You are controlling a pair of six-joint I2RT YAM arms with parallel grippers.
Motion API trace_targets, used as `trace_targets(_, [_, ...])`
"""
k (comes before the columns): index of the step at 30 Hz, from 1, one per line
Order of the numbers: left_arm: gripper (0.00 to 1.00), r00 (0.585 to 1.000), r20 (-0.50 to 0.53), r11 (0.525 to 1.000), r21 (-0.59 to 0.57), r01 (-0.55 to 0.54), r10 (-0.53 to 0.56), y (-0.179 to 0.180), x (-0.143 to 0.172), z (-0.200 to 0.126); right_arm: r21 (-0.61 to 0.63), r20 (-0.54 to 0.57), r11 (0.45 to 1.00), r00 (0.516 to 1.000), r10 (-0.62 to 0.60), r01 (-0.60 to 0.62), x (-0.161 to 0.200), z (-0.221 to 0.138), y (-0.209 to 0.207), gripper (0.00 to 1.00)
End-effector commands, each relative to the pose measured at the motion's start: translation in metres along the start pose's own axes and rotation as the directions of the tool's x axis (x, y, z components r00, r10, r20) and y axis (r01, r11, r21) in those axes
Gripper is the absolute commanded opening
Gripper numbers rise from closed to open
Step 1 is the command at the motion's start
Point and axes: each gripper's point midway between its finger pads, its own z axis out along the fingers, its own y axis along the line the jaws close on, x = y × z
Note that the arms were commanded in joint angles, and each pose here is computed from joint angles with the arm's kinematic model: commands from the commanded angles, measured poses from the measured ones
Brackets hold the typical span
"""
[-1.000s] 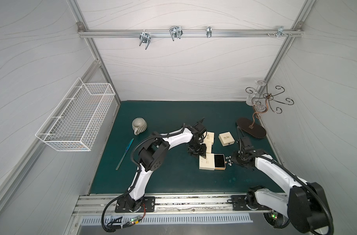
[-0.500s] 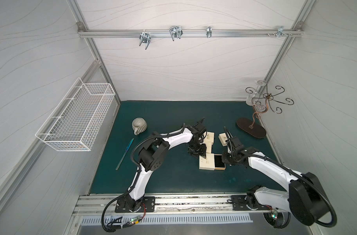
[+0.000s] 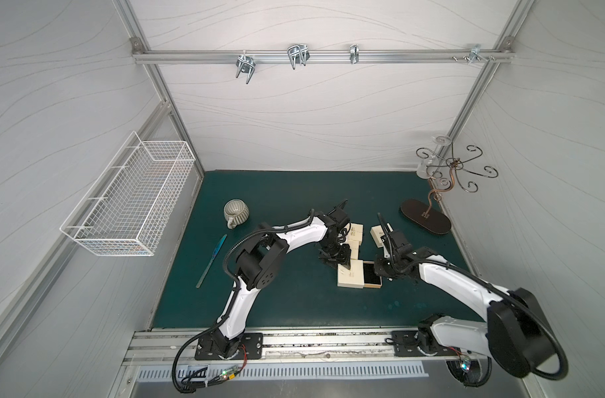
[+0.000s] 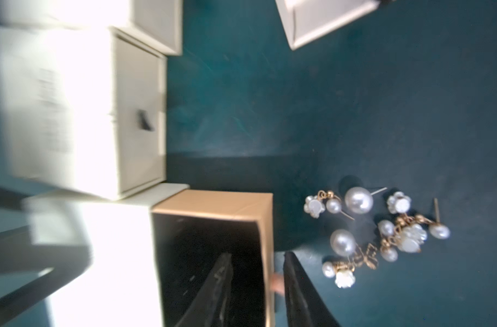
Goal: Take out the earrings from the drawer-style jewelry box
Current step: Close the drawer of the jewelry box.
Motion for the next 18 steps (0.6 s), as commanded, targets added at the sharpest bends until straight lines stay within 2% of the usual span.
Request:
trace_targets(1, [0.55, 0.999, -0.044, 1.000, -0.010, -0.019, 0.018, 0.001, 0.006, 0.016, 0.047, 0.097, 0.998, 0.995, 0.025, -0.029, -0.009, -0.016, -0.012, 0.38])
trace_targets(4, [0.55, 0.999, -0.044, 1.000, 0.007, -0.026, 0.026, -0.003, 0.006, 0.015, 0.142, 0.127, 0.986, 0.989, 0.072, -0.090, -0.008, -0.022, -0.038, 0.41])
trace_targets(8, [0.62, 0.998, -0.048, 0.998, 0.051, -0.046, 0.048, -0.014, 0.008, 0.008, 0.183, 0.032, 0.970, 0.987, 0.160, -0.163, 0.007, -0.012, -0.058, 0.42])
trace_targets(13, [0.65, 0.996, -0.046, 0.992, 0.104, -0.067, 0.072, -0.028, 0.011, -0.001, 0.109, -0.081, 0.985, 0.987, 0.139, -0.130, 0.023, 0.002, -0.045, 0.41])
trace_targets(18, [0.66, 0.994, -0.050, 0.982, 0.163, -0.090, 0.100, -0.040, 0.014, -0.007, 0.040, -0.096, 0.994, 0.990, 0.106, -0.102, 0.025, 0.006, -0.033, 0.40])
